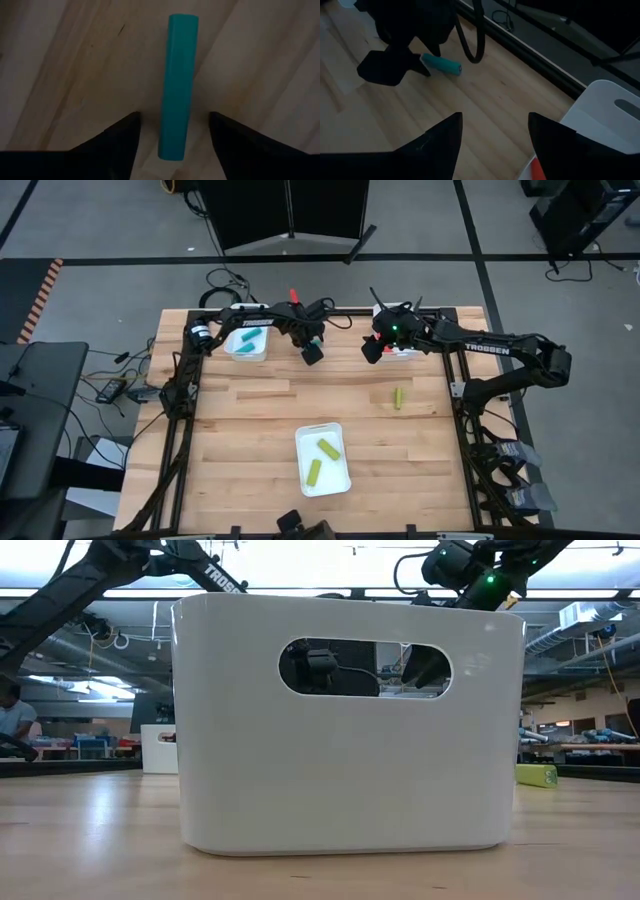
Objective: Sort blocks
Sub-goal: Put the blue block into the top left white bin
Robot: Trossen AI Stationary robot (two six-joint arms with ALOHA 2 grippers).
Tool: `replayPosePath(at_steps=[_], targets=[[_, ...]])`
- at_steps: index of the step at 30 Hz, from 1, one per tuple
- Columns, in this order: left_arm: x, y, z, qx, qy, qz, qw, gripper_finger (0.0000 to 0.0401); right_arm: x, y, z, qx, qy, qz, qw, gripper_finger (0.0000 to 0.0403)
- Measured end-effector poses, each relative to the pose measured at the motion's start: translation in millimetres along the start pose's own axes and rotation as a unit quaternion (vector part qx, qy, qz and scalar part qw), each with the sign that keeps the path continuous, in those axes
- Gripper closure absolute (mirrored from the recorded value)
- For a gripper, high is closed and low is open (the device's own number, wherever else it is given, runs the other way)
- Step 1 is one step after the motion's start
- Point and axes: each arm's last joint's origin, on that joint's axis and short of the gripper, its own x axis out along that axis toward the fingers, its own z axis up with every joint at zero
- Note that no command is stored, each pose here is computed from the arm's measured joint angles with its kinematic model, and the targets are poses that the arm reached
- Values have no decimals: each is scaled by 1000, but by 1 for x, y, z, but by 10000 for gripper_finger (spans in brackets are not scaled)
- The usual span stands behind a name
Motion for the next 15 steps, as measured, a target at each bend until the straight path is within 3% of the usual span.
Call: replayPosePath(at_steps=[9,15], targets=[[5,2,0,-7,-1,1,1000,238,0,0,0,0,0,0,1000,165],[4,2,2,-7,-4,0,1000,337,0,0,0,0,0,0,1000,165]])
